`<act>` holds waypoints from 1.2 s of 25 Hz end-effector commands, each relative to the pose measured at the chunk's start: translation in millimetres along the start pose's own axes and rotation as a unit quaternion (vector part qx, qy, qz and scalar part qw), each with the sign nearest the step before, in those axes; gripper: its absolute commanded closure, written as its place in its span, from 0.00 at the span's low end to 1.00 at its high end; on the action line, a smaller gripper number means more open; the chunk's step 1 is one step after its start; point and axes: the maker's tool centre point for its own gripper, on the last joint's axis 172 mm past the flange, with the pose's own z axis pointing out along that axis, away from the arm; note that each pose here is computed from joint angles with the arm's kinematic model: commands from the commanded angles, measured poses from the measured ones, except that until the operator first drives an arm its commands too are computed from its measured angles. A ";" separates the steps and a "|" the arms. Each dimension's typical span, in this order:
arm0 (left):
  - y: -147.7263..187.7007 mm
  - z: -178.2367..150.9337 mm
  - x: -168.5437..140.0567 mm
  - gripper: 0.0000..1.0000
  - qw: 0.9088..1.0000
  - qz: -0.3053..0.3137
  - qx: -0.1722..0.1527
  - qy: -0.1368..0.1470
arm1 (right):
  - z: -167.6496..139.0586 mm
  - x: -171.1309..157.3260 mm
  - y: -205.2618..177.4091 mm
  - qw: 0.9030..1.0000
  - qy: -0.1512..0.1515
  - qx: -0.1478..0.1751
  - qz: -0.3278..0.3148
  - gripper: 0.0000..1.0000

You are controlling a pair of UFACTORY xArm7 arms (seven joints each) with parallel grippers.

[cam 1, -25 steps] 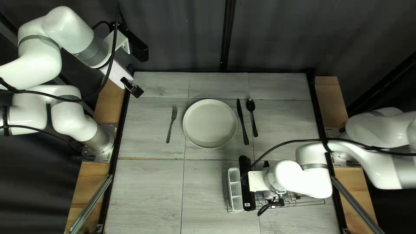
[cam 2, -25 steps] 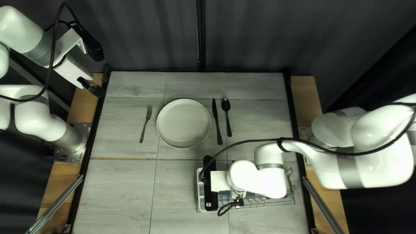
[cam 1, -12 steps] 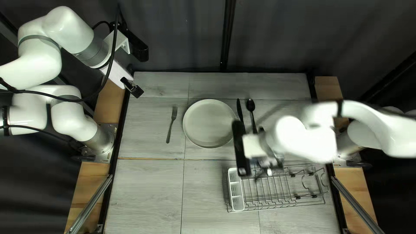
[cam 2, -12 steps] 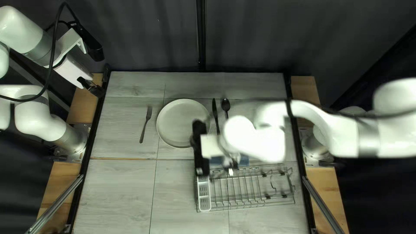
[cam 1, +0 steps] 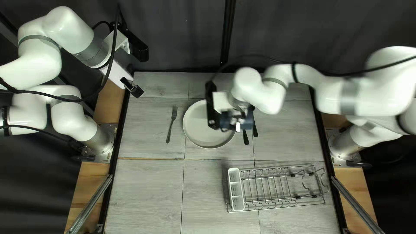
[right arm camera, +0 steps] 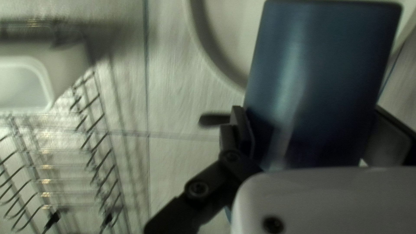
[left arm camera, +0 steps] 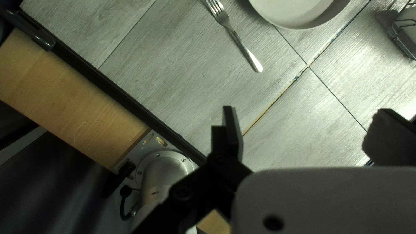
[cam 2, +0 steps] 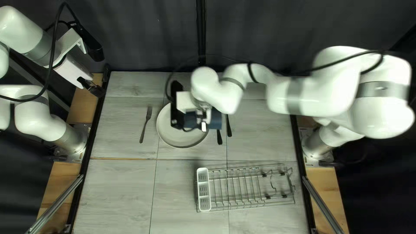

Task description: Pick up and place plate onto table. Place down one fork to the left of the plate. Place spoon and knife to the right of the plate. Place cup above the knife and spoon

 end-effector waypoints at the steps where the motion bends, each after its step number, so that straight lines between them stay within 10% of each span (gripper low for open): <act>1: 0.0 0.0 0.0 0.00 1.000 0.000 0.000 0.000 | 39.0 19.1 4.4 1.000 -0.002 0.024 0.000 1.00; 9: 0.0 0.0 0.0 0.00 1.000 0.000 0.000 0.000 | 66.3 24.0 4.3 0.999 -0.010 0.042 -0.003 1.00; 10: 0.0 0.0 0.0 0.00 1.000 0.000 0.000 0.000 | 66.2 23.8 4.4 0.999 -0.010 0.043 -0.003 0.22; 12: 0.0 0.0 0.0 0.00 1.000 0.000 0.000 0.000 | 56.3 21.0 4.6 0.999 -0.005 0.040 -0.002 0.00; 23: 0.0 0.0 0.0 0.00 1.000 0.000 0.000 0.000 | -75.2 -63.3 -55.4 0.993 0.000 0.013 -0.114 0.00; 30: 0.0 0.0 0.0 0.00 1.000 0.000 0.000 0.000 | -116.5 -130.3 -110.6 0.959 0.016 0.022 -0.282 0.00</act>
